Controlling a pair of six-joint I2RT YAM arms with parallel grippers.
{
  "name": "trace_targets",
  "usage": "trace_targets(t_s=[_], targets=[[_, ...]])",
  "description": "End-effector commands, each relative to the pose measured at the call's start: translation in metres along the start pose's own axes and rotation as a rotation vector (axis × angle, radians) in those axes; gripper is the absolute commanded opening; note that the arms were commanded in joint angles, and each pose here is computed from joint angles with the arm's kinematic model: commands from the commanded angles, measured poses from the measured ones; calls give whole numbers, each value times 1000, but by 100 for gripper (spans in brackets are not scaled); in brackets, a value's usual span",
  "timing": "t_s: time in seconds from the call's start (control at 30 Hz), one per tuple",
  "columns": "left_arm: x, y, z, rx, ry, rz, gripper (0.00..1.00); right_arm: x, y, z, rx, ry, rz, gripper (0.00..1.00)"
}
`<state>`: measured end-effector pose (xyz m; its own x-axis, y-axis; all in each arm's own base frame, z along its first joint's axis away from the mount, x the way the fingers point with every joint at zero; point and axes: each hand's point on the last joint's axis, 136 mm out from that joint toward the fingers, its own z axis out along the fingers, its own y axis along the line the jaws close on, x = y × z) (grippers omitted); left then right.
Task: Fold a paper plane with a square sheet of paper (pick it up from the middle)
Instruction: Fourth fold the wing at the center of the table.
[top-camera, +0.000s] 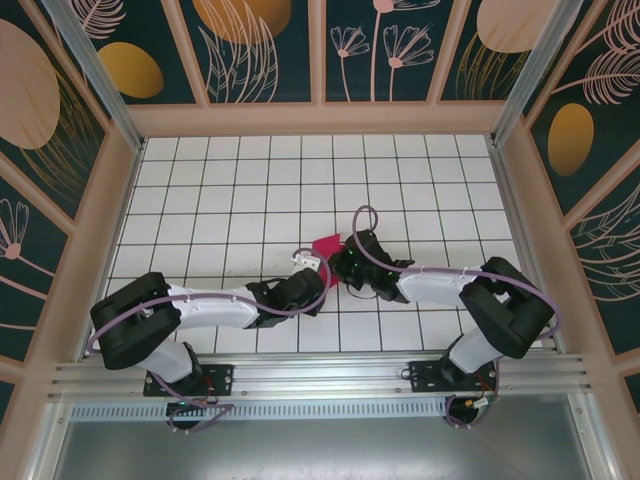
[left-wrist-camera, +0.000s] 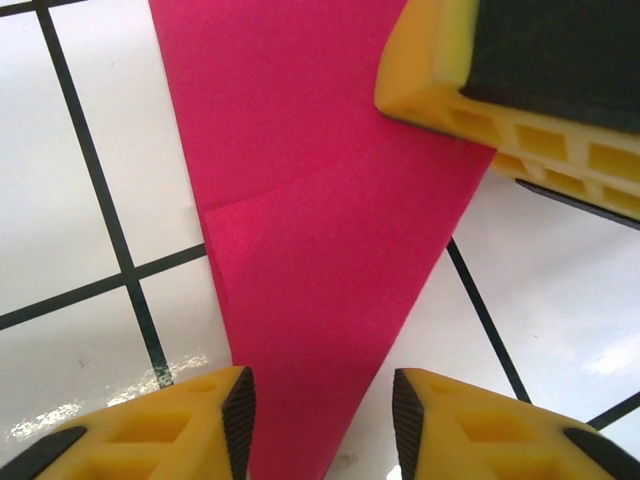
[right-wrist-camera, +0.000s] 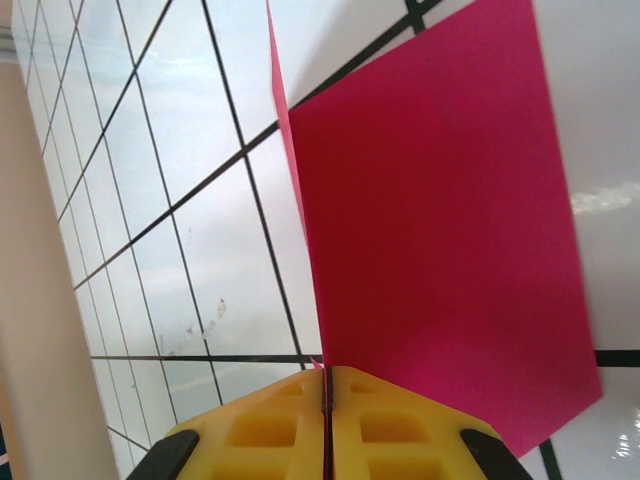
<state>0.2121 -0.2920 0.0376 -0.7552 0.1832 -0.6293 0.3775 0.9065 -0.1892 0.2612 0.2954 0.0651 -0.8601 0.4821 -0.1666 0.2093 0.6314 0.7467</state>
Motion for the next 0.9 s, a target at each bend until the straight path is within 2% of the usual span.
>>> trace_targets(t_s=[0.0,0.13,0.3,0.63,0.77,0.87], targets=[[-2,1,-1,-30,-4,39,45,0,16,-2,-23,12,-7,10],[-1,9,0,-71,-10,27,43,0,14,0,-14,14,-10,10],[-2,10,0,-74,-16,32,32,2,11,2,-6,24,-13,10],[-6,9,-2,-73,-32,24,35,6,4,8,21,42,-19,10],[-4,8,-1,-64,-26,21,24,7,5,10,11,47,-18,10],[-1,12,0,-84,-19,22,19,6,7,10,7,47,-20,10]])
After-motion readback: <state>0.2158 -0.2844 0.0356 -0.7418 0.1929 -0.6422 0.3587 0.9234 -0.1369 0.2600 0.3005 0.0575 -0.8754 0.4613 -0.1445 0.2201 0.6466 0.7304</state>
